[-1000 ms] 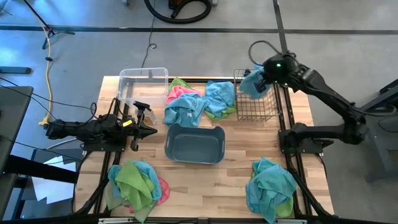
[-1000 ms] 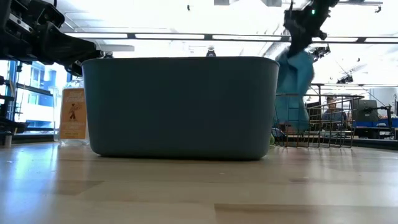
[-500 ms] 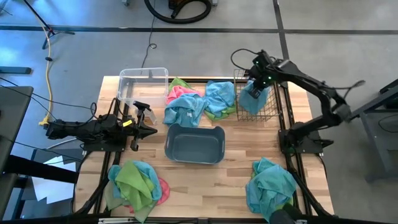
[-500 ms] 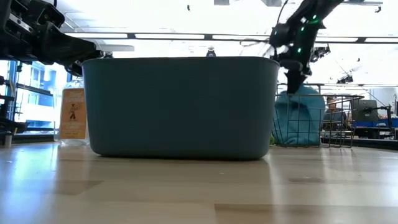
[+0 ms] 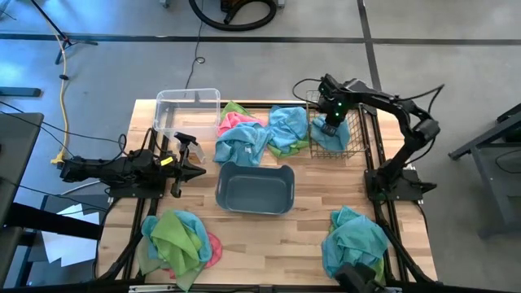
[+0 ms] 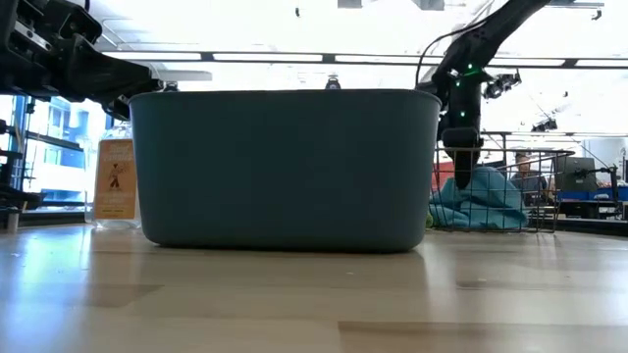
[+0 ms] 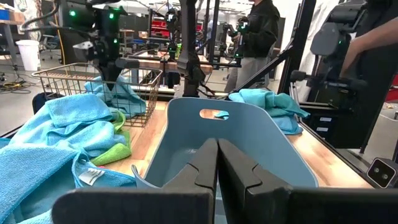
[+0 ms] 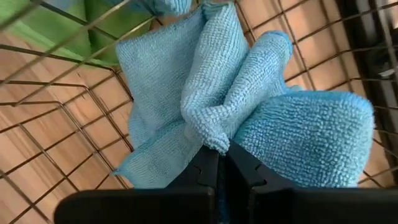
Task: Sort microfiber towel by color & place in baskets
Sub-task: Put the blue microfiber cloth into the gold wire basket
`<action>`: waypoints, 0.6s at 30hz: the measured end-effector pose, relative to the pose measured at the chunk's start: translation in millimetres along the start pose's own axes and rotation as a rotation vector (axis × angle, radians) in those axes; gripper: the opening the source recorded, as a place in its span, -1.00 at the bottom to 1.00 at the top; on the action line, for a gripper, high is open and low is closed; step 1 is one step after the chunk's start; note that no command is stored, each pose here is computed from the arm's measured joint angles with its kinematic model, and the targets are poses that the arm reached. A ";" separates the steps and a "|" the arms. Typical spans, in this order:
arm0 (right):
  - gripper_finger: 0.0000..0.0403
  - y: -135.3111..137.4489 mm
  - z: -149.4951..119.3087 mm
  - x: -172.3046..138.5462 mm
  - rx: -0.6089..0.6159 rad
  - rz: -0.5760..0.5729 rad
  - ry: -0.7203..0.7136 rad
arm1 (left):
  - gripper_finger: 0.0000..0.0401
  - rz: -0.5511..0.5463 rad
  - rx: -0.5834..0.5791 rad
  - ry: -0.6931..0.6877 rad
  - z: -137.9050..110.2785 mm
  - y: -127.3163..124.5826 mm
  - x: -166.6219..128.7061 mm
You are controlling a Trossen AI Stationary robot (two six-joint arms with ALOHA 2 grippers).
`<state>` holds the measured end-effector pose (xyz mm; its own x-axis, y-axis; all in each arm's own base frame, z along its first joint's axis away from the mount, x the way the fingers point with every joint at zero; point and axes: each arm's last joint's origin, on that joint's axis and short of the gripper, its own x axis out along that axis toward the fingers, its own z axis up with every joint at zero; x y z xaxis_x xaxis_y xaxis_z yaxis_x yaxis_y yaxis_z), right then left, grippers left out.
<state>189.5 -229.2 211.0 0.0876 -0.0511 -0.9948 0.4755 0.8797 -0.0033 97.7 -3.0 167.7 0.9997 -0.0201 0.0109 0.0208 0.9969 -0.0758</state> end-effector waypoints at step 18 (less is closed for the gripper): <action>0.12 -0.2 -2.4 8.0 -0.018 0.000 0.082 | -1.00 0.000 0.000 0.000 0.0 0.0 0.0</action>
<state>188.1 -228.7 202.7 0.0151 -0.0126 -0.9998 0.4596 0.8881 -0.0042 97.7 -2.9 167.8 0.9997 -0.0199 0.0111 0.0207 0.9969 -0.0757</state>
